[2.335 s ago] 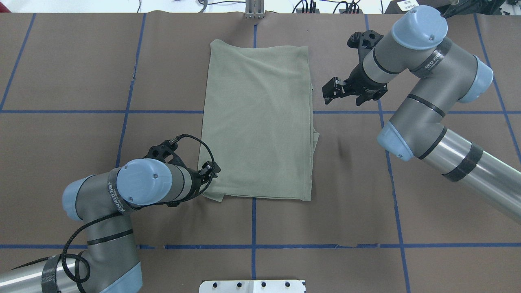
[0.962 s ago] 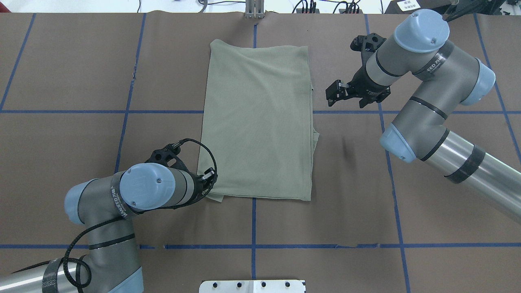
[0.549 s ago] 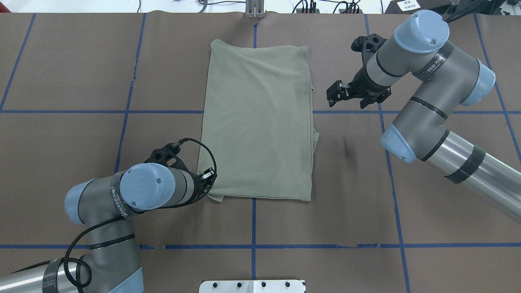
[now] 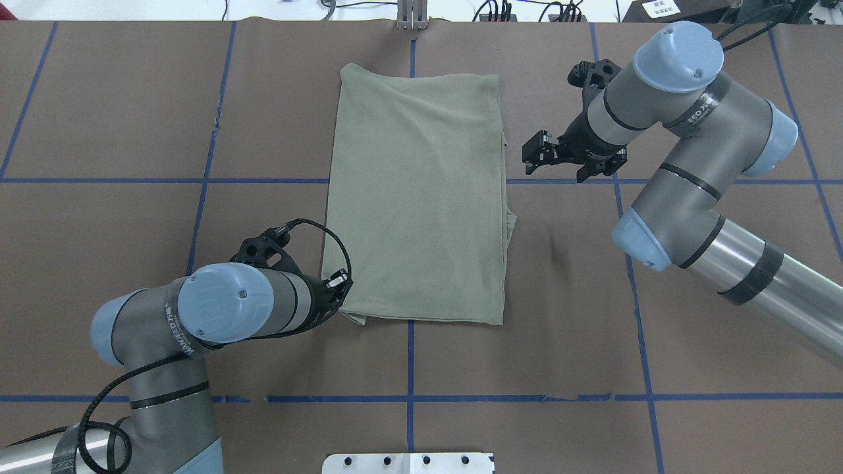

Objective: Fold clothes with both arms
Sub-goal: 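Bring the right gripper to the shirt's other near corner, then grasp both near corners of the shirt with the left and right grippers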

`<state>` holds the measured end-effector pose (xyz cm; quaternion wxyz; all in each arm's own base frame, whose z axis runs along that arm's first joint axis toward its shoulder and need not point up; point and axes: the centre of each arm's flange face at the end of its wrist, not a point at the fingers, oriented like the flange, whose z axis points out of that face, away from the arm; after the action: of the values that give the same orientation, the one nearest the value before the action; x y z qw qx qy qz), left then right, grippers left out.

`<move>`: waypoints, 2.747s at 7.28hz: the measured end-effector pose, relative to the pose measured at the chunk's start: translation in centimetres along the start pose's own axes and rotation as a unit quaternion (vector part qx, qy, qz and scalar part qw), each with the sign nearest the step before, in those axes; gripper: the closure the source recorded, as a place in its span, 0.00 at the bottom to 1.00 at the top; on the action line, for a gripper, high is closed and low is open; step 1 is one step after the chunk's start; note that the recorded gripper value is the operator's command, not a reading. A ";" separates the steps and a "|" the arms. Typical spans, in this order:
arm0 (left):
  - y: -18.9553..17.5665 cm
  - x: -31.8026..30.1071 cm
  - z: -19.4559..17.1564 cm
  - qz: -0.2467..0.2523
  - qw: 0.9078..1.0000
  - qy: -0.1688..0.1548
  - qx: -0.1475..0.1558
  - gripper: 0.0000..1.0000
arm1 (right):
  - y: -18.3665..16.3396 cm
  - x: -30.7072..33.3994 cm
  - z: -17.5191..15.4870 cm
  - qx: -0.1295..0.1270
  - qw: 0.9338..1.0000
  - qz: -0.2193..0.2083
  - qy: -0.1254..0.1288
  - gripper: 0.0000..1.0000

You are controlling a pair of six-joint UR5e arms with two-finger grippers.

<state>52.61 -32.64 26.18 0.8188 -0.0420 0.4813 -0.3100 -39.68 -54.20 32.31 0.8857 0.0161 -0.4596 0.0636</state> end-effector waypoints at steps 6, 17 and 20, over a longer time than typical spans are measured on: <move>2.1 0.4 -1.9 0.005 1.000 0.002 -0.015 1.00 | 15.4 -8.1 3.8 -0.004 0.976 0.218 -0.010 0.00; 2.2 0.5 -2.0 0.002 1.000 0.003 -0.016 1.00 | 22.4 -8.0 10.3 0.016 0.963 0.257 0.081 0.00; 2.2 0.4 -1.9 0.002 1.000 0.002 -0.015 1.00 | 22.6 -8.2 10.2 0.015 0.963 0.257 0.080 0.69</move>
<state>52.23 -30.68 24.04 0.8178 -0.0527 0.4876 -0.3012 -55.51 -33.50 30.87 0.8731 -0.0947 -0.3752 0.2965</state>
